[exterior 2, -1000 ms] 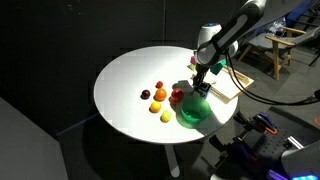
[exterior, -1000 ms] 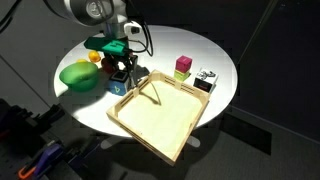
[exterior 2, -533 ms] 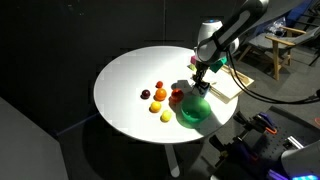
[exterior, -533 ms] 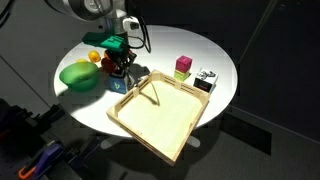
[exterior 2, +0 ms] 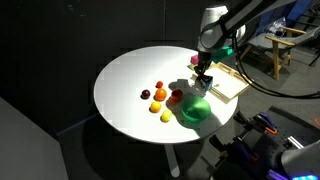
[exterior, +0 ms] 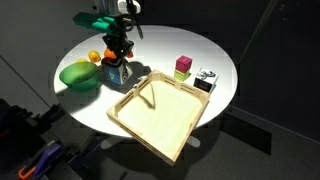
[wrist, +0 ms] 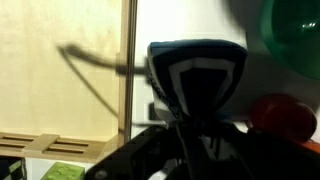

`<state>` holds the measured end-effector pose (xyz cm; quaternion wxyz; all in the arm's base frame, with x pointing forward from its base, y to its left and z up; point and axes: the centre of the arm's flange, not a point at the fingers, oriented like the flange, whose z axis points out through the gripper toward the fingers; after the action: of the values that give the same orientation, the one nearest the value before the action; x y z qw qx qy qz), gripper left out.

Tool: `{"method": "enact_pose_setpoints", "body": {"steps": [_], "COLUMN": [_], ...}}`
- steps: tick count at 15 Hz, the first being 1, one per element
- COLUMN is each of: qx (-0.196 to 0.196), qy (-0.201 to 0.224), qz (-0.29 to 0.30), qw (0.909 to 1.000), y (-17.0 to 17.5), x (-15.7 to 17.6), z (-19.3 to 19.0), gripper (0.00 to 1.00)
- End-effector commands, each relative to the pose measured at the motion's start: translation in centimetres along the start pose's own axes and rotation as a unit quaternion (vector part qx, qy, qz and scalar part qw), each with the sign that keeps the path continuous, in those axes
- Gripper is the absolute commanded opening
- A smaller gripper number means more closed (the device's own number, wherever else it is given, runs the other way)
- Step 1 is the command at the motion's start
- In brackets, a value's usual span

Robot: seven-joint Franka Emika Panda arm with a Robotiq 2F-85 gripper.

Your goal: Put the number 4 block in the wooden crate

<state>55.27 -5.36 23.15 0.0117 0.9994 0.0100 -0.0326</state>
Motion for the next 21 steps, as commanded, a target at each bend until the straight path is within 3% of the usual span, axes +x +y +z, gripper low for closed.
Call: {"method": "enact_pose_setpoints", "body": {"steps": [1,10,21], "qx": [-0.004,-0.007,-0.002], "qy": [0.004,0.024,0.02], "qz": [0.051,0.114,0.152], "qw": [0.9987,0.9931,0.9882], "y": [0.9,6.6,16.6], "x": [-1.5,-2.8,-5.0], "z": [-3.3,-6.3,-5.0], "gripper": [0.06,0.05,0.05]}}
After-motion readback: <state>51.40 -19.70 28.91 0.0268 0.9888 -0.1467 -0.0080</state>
